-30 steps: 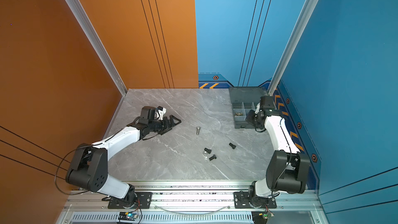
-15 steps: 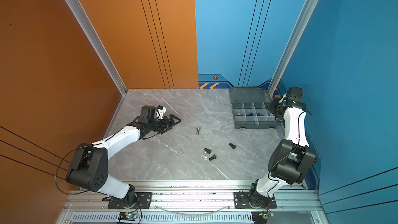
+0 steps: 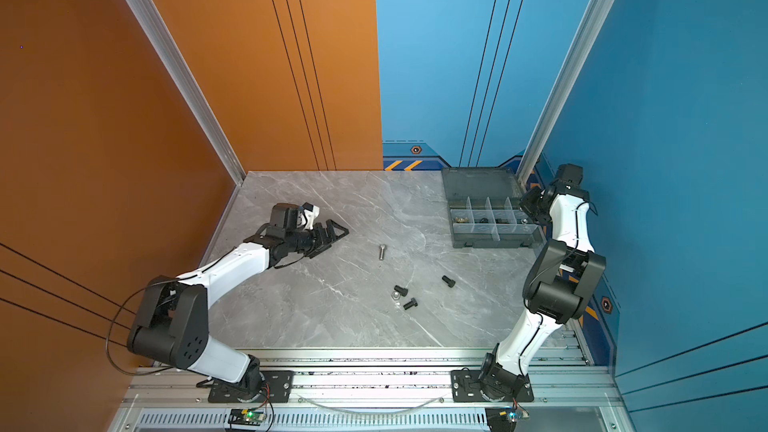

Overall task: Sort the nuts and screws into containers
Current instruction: 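Lift the silver hex nut with the right gripper and carry it to the box, then hold the silver hex nut in the right gripper above a compartment, then open the right gripper to drop the nut into the compartment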

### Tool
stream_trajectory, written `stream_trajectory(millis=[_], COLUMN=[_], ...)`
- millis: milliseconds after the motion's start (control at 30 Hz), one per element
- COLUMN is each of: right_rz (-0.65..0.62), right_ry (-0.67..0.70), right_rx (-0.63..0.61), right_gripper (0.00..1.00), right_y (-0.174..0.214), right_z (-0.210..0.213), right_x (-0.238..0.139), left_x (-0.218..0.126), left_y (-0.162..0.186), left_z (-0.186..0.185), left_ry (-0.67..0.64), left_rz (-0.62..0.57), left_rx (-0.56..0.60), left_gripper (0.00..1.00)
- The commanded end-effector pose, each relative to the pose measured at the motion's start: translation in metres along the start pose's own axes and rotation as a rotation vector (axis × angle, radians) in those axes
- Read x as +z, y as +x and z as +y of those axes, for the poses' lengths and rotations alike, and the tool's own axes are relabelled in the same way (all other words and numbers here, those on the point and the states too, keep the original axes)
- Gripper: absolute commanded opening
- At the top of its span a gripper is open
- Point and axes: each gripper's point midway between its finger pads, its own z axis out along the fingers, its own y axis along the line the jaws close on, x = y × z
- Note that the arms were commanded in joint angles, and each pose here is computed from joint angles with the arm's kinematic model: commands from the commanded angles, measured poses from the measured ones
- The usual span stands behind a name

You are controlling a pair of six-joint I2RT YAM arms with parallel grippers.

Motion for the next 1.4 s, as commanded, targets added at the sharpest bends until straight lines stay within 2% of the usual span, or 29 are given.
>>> stream_trajectory(millis=[0, 267, 700, 1200, 1300, 1367], right_rz=[-0.013, -0.004, -0.05, 0.013, 0.023, 0.03], right_ry=[-0.007, -0.01, 0.019, 0.047, 0.05, 0.053], right_rx=[0.005, 0.0, 0.035, 0.063, 0.062, 0.06], right_gripper=[0.0, 0.0, 0.0, 0.0, 0.03, 0.1], right_y=[-0.01, -0.016, -0.055, -0.044, -0.042, -0.04], right_z=[-0.001, -0.011, -0.024, -0.04, -0.041, -0.041], right_x=[0.004, 0.028, 0.055, 0.092, 0.094, 0.095], left_x=[-0.004, -0.002, -0.001, -0.002, -0.002, -0.003], left_y=[-0.011, -0.014, -0.011, -0.011, -0.011, -0.011], left_z=[0.0, 0.002, 0.009, 0.011, 0.01, 0.011], left_ry=[-0.01, -0.016, -0.021, -0.024, -0.022, -0.021], left_rz=[-0.022, -0.03, -0.033, -0.04, -0.042, -0.041], left_rx=[0.002, 0.007, -0.002, -0.004, -0.003, -0.004], left_gripper=[0.97, 0.98, 0.98, 0.98, 0.98, 0.98])
